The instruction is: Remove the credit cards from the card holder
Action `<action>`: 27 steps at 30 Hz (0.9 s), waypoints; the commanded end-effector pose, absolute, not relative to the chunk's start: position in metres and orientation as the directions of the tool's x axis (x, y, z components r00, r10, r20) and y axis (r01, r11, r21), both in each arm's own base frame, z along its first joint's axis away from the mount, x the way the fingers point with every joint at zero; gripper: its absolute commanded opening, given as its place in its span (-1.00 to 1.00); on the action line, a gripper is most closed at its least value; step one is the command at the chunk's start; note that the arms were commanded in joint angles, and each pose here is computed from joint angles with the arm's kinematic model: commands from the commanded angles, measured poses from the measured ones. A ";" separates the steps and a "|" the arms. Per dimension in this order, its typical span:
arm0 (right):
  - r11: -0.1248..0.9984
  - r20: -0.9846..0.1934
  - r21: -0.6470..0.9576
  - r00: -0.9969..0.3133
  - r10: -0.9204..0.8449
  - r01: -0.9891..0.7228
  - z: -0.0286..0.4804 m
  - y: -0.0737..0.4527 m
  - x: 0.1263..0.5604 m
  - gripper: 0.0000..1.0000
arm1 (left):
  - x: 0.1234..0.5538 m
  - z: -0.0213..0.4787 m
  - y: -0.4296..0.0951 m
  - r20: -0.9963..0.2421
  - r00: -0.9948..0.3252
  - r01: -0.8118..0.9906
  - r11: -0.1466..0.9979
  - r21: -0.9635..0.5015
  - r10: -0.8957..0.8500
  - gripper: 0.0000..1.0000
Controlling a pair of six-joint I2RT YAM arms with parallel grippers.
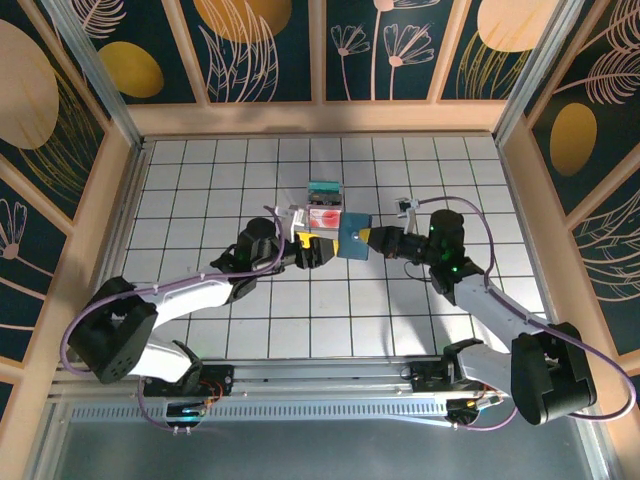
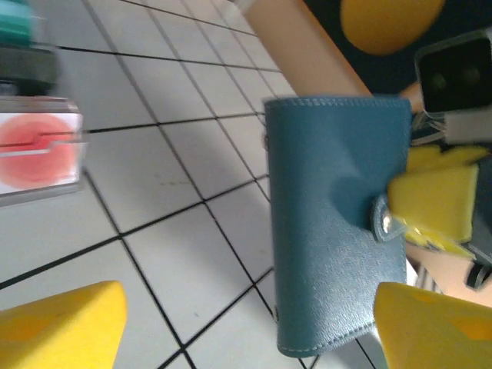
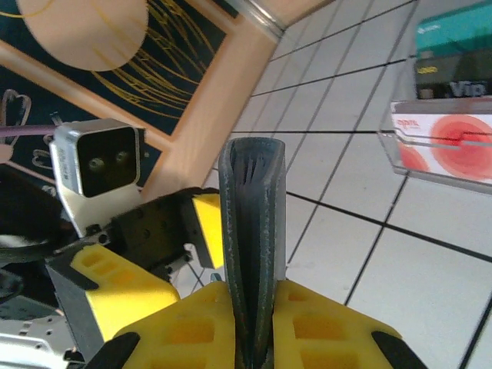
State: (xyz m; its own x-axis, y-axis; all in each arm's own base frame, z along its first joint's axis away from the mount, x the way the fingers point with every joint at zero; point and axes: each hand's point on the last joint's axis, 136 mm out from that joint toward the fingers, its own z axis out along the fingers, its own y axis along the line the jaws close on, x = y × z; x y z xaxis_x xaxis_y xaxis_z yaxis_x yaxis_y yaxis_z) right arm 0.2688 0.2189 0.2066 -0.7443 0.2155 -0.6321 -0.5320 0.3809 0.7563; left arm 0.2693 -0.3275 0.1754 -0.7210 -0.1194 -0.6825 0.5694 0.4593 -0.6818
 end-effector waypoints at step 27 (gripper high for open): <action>0.133 -0.625 0.781 -0.761 0.174 -0.611 0.252 0.228 0.255 -1.00 | 0.251 0.222 -0.324 -0.623 -0.742 0.565 0.270 -0.779 -0.247 0.64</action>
State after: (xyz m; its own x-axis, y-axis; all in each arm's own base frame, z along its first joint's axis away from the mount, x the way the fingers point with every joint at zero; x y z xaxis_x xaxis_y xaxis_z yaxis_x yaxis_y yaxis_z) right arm 0.2575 0.2278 0.2312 -0.7949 0.1847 -0.5779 -0.5516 0.1768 0.8152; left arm 0.2532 -0.3335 0.2133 -0.7636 -0.2010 -0.6137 0.5558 0.2794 -0.7830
